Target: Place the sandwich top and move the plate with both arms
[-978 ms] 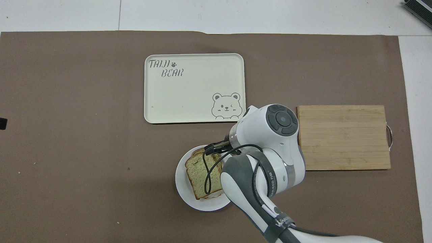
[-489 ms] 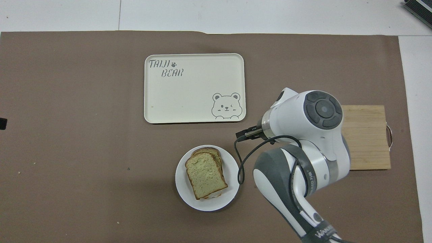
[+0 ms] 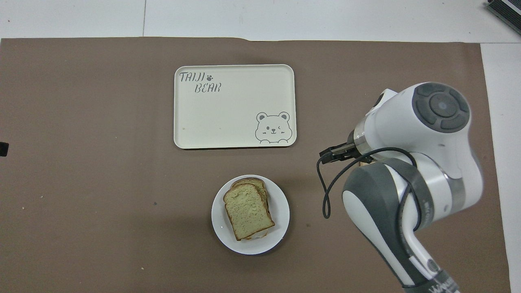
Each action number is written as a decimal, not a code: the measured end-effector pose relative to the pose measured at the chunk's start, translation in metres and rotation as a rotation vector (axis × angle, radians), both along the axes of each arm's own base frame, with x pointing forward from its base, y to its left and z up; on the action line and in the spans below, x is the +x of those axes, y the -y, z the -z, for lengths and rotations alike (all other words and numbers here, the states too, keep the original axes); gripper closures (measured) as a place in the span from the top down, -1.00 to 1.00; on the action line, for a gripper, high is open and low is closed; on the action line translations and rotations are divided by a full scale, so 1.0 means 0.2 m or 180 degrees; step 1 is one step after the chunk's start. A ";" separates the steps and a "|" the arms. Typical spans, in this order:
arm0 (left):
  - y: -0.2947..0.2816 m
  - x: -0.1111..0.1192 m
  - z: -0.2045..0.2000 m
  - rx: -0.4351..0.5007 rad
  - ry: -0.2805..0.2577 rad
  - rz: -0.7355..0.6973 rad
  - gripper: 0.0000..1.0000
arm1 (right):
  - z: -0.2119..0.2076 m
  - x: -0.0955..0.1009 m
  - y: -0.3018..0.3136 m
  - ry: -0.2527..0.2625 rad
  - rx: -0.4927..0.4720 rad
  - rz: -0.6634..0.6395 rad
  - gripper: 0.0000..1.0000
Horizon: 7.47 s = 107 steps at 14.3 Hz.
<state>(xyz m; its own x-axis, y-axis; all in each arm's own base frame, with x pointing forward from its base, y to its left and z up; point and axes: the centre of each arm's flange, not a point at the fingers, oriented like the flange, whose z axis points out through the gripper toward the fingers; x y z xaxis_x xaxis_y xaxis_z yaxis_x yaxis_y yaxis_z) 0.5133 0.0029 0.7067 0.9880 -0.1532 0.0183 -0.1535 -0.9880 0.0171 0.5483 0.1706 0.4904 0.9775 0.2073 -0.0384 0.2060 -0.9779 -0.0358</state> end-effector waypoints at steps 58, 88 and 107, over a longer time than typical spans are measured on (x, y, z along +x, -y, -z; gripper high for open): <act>0.98 -0.77 2.25 -0.2985 -0.0307 -0.0629 -0.92 | -0.87 -0.25 1.07 0.0140 -0.0141 0.0701 1.00; 0.79 0.76 2.04 -0.2847 0.0270 -0.0471 -0.59 | -0.84 -0.14 1.10 0.0169 -0.0156 0.0733 1.00; -0.05 0.56 0.77 -0.0339 0.0615 0.0858 1.00 | -0.84 -0.14 1.07 0.0174 -0.0157 0.0695 1.00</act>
